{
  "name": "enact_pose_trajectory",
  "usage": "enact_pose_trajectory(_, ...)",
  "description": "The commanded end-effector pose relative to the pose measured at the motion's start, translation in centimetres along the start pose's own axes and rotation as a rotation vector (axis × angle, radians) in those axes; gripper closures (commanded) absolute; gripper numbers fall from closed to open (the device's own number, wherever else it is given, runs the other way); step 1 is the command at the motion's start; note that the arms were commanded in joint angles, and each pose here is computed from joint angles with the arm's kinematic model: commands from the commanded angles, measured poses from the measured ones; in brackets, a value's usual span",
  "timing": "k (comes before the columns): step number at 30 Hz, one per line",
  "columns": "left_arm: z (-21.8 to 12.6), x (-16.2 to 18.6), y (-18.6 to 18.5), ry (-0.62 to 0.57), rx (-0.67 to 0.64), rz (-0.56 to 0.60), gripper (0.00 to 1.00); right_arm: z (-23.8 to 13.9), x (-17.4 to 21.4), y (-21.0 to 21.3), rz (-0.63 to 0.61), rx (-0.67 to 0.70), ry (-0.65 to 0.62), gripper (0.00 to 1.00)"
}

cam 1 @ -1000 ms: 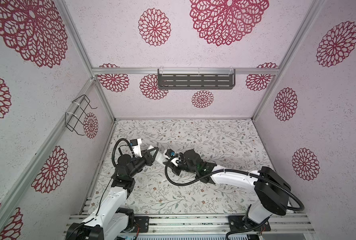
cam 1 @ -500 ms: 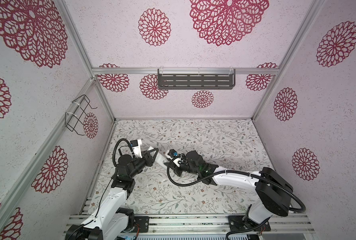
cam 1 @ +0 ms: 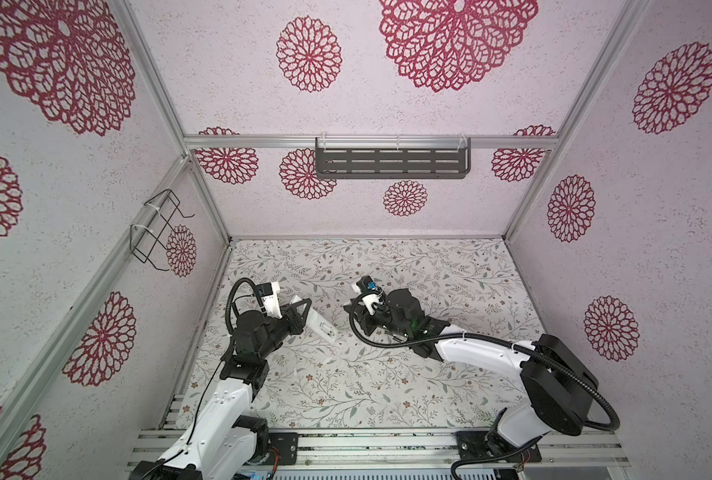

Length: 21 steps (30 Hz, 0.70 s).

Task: Load the batteries into the remote control
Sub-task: 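Lower the remote onto the table and open the right gripper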

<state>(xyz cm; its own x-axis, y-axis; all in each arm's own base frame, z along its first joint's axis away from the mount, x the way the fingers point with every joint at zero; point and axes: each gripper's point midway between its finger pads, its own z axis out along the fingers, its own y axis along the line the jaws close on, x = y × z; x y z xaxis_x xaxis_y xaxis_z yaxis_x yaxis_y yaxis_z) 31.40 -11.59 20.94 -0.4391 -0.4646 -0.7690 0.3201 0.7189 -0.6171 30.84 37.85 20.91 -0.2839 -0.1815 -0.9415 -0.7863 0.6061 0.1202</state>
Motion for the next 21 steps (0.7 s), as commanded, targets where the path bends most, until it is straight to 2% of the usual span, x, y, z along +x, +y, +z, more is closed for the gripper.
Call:
enact_pose_trajectory(1, -0.2, -0.8, -0.3, -0.023, 0.003, 0.026, 1.00, 0.5, 1.0, -4.5, 0.114, 0.146, 0.111, 0.76)
enact_pose_trajectory(5, -0.3, -0.9, -0.5, -0.027, 0.006, 0.028, 1.00, 1.8, 3.9, -8.4, 0.222, 0.247, 0.267, 0.76)
enact_pose_trajectory(9, -0.4, -0.9, -0.5, -0.028, 0.009, 0.030, 1.00, 3.3, 6.3, -10.6, 0.307, 0.310, 0.356, 0.77)
enact_pose_trajectory(21, -0.5, -1.2, -1.0, -0.045, 0.033, 0.035, 1.00, 5.7, 10.3, -13.2, 0.412, 0.422, 0.458, 0.78)
